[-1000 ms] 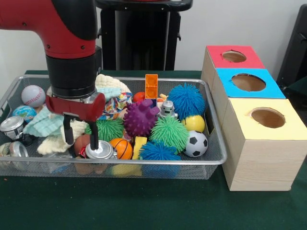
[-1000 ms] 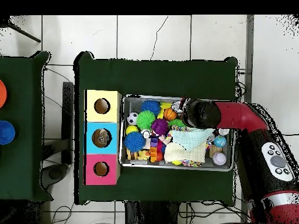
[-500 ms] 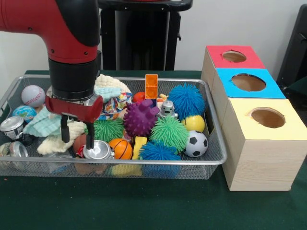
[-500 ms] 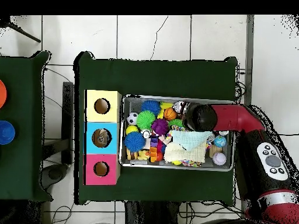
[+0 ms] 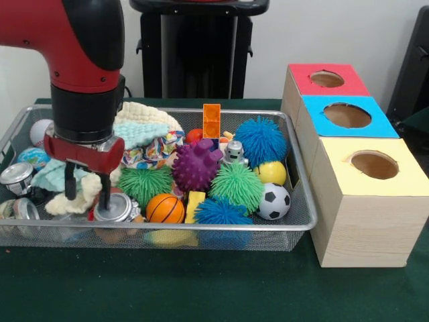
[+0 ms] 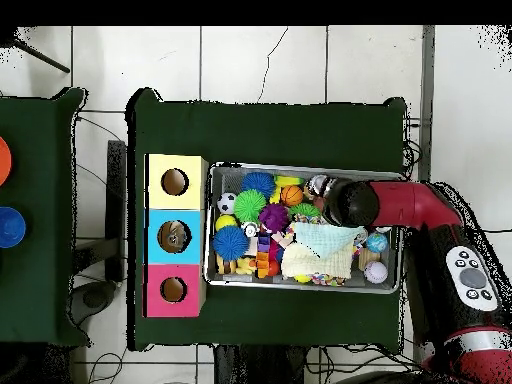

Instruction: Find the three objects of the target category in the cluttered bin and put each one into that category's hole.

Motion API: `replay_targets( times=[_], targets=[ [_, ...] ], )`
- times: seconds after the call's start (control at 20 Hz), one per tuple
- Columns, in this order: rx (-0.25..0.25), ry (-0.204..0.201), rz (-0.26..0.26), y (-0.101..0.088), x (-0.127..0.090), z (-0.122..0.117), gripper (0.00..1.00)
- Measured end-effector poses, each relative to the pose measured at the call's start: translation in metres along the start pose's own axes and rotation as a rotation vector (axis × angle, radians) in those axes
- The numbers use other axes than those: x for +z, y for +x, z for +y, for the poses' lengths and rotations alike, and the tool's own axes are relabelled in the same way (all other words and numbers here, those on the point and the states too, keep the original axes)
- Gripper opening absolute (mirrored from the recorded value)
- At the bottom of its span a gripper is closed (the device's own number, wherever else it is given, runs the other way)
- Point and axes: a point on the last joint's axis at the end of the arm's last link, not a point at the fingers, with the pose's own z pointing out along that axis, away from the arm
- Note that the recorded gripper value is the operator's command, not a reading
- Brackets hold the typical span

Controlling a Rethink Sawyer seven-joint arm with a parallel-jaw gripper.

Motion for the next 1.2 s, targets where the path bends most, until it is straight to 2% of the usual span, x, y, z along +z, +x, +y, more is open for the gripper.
replay_targets(
  times=[0.75, 1.2],
  targets=[
    [0.049, 0.003, 0.003, -0.005, 0.013, -0.025, 1.0],
    [0.056, -0.003, -0.023, -0.009, 0.021, -0.028, 1.0]
  ],
)
